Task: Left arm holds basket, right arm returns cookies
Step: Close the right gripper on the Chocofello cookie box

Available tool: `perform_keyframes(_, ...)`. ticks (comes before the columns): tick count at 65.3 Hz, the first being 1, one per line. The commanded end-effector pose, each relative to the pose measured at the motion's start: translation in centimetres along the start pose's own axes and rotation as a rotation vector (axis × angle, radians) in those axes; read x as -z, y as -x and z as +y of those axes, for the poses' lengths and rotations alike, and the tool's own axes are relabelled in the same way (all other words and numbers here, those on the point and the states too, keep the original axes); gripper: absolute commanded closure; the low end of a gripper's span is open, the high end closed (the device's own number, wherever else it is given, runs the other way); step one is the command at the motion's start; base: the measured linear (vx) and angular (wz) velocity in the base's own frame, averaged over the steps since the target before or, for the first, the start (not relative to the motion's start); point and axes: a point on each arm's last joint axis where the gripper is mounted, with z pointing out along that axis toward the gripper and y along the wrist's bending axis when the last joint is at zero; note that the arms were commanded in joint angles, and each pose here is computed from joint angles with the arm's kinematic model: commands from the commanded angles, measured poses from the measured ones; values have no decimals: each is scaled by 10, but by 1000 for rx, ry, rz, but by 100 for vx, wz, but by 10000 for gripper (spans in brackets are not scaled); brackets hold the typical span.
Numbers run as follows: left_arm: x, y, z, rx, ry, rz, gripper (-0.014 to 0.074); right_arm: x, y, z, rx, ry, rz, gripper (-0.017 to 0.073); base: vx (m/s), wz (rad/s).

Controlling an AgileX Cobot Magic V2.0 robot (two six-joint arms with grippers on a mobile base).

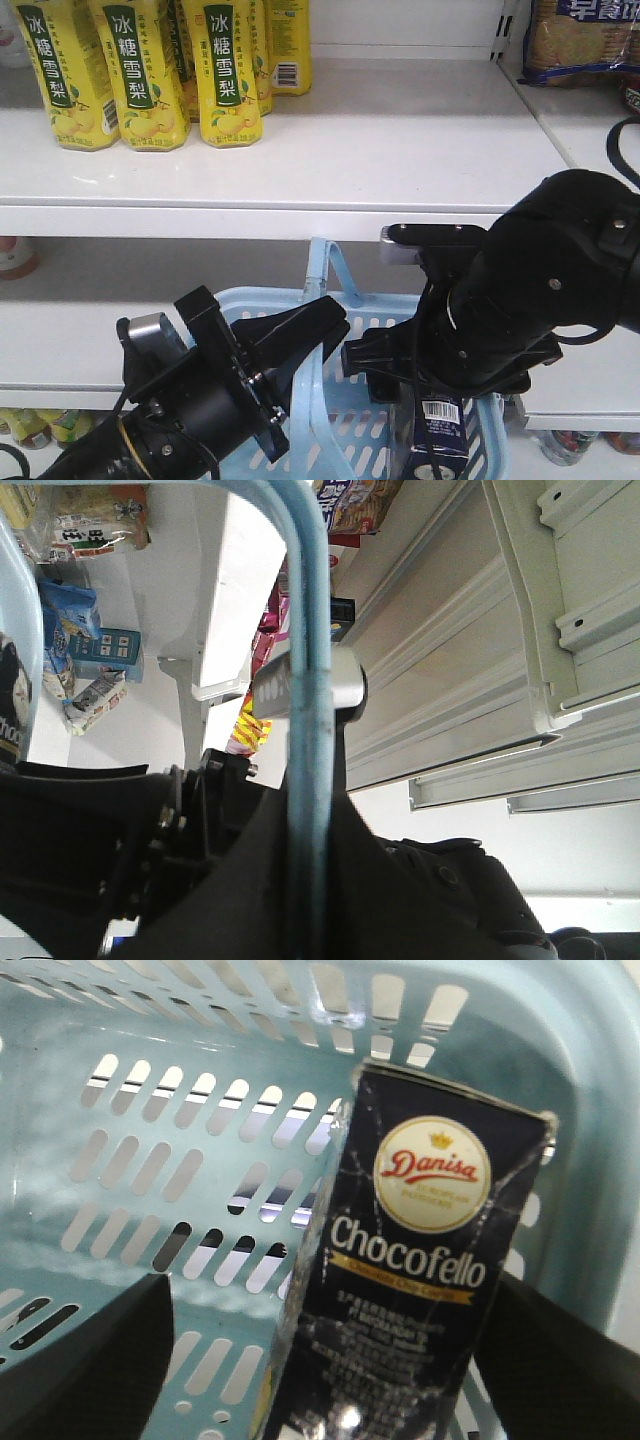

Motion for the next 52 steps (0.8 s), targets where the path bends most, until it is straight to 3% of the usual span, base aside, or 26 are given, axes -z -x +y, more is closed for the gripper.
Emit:
perform_keyframes(1, 1, -1, -43, 19, -348, -1, 596, 9, 3, 1, 19, 29, -68, 4, 0, 0)
perform_keyframes(28, 1, -1, -43, 19, -348, -1, 596, -6, 2, 1, 19, 68, -116, 30, 0, 0)
perform_keyframes(38, 1, -1, -43, 19, -348, -1, 596, -8, 4, 0, 32, 54, -125, 111, 0, 0)
perform_keyframes(52, 1, -1, -43, 19, -348, -1, 596, -12, 5, -1, 49, 27, -123, 306, 0, 0)
